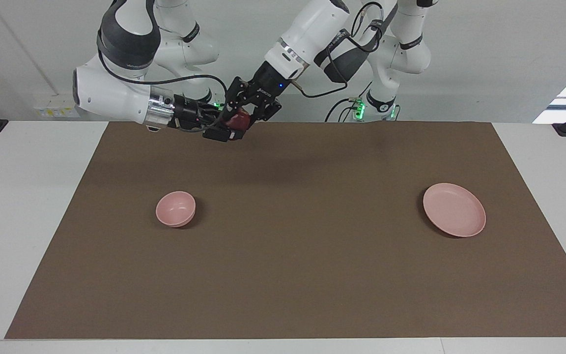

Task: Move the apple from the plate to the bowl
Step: 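Grasp the apple with the right gripper while the left gripper releases it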

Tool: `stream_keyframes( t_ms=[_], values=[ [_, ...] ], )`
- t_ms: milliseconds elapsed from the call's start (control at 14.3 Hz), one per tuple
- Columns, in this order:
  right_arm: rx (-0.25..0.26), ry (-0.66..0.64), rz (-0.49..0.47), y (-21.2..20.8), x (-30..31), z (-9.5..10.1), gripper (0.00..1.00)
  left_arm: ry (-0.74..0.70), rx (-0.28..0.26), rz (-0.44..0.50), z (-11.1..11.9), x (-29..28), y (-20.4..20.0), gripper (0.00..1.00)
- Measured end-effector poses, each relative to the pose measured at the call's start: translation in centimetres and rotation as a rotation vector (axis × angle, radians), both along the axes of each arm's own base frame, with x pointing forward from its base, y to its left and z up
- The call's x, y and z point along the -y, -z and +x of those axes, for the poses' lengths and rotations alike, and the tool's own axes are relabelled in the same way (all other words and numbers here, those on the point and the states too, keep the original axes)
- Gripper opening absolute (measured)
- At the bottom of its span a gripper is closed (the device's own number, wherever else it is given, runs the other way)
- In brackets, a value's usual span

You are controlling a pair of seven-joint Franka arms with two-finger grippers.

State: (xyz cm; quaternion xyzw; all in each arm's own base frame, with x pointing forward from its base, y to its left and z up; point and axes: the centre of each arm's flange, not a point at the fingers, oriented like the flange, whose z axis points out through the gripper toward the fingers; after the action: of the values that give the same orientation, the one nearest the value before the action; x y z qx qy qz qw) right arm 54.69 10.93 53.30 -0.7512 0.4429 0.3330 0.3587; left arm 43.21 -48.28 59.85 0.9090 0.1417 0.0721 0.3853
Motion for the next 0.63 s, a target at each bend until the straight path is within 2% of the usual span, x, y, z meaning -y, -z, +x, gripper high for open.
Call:
stream_keyframes(
  t_ms=[349, 419, 558, 628],
  values=[
    [0.004, -0.003, 0.002, 0.0, 0.01, 0.0, 0.79, 0.0, 0.0, 0.0, -0.01, 0.01, -0.01, 0.67],
    [0.006, -0.009, 0.004, 0.0, 0.0, -0.05, 0.79, -0.003, 0.002, -0.002, 0.09, -0.07, -0.04, 0.73],
    [0.01, -0.022, 0.008, 0.01, 0.03, -0.16, 0.79, -0.012, 0.005, -0.004, 0.47, -0.39, -0.09, 0.98],
    [0.014, -0.024, 0.01, 0.01, 0.08, -0.17, 0.79, -0.014, 0.006, -0.004, 0.56, -0.47, -0.1, 1.0]
  ],
)
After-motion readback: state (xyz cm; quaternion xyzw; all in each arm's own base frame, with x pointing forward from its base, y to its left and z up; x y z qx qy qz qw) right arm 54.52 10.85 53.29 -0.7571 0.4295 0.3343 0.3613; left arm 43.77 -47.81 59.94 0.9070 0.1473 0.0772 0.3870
